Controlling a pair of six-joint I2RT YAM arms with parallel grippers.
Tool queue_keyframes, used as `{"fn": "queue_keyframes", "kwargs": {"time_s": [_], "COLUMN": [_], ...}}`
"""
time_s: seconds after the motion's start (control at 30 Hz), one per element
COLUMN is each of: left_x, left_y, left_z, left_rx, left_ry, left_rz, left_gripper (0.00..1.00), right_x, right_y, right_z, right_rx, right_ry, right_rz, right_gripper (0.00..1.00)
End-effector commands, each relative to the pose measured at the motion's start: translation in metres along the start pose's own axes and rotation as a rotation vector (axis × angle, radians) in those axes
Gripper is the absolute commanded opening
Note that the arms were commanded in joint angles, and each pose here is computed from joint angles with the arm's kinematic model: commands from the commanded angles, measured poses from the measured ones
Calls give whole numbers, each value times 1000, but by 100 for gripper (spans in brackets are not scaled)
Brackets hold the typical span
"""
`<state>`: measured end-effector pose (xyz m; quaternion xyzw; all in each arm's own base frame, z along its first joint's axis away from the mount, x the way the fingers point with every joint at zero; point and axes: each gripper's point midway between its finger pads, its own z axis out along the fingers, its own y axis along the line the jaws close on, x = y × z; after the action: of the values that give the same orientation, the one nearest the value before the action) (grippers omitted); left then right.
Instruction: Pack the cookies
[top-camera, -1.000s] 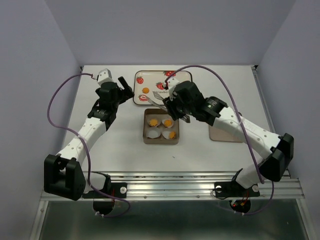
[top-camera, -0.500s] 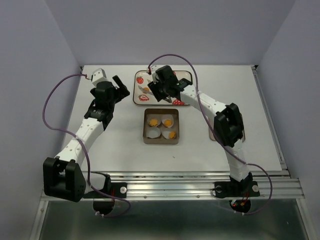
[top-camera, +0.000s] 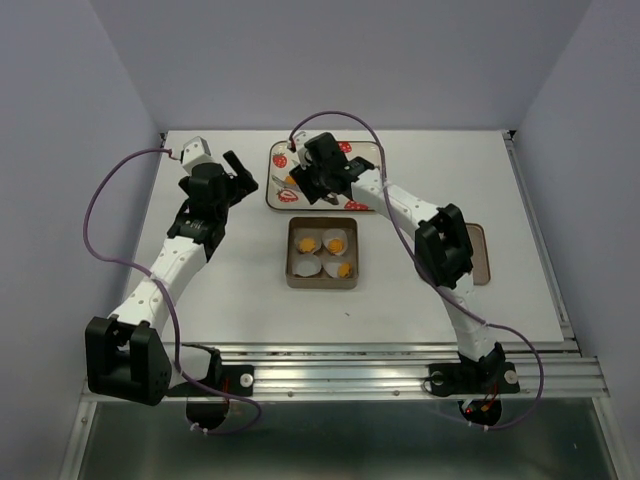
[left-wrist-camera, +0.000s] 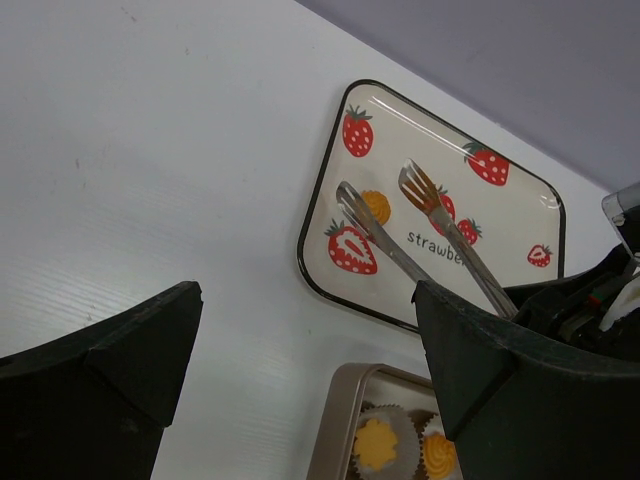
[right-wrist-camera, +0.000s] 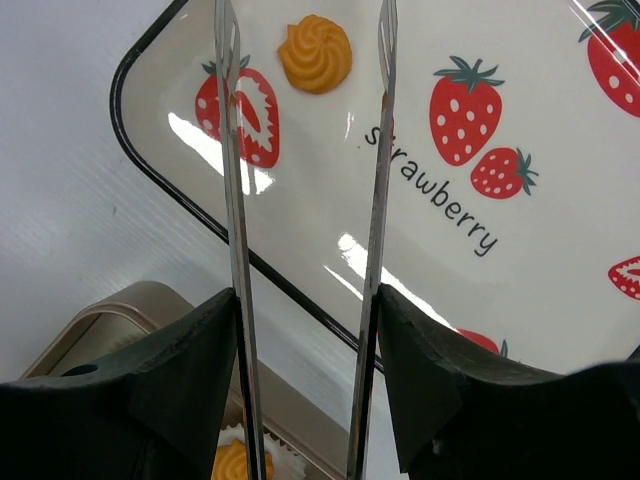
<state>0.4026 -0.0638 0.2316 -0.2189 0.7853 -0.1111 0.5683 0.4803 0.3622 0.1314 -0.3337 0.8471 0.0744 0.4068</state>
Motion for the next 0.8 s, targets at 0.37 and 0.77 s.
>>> {"fn": "queue_keyframes", "kwargs": {"time_s": [0.37,0.77], "left_x": [-19,-20], "left_y": [2,1], "left_z": [-5,-6], "left_rx": [-14,-8], "left_ry": [-63,-65], "left_rz": [-22,-33], "left_gripper": [99,99], "right_x": [-5,6], "right_y": [-3,-10], "right_z": [10,3], "right_rx": [-17,-15], "right_ry": [-5,27], "right_rz": [47,106], "right_gripper": [58,56]}}
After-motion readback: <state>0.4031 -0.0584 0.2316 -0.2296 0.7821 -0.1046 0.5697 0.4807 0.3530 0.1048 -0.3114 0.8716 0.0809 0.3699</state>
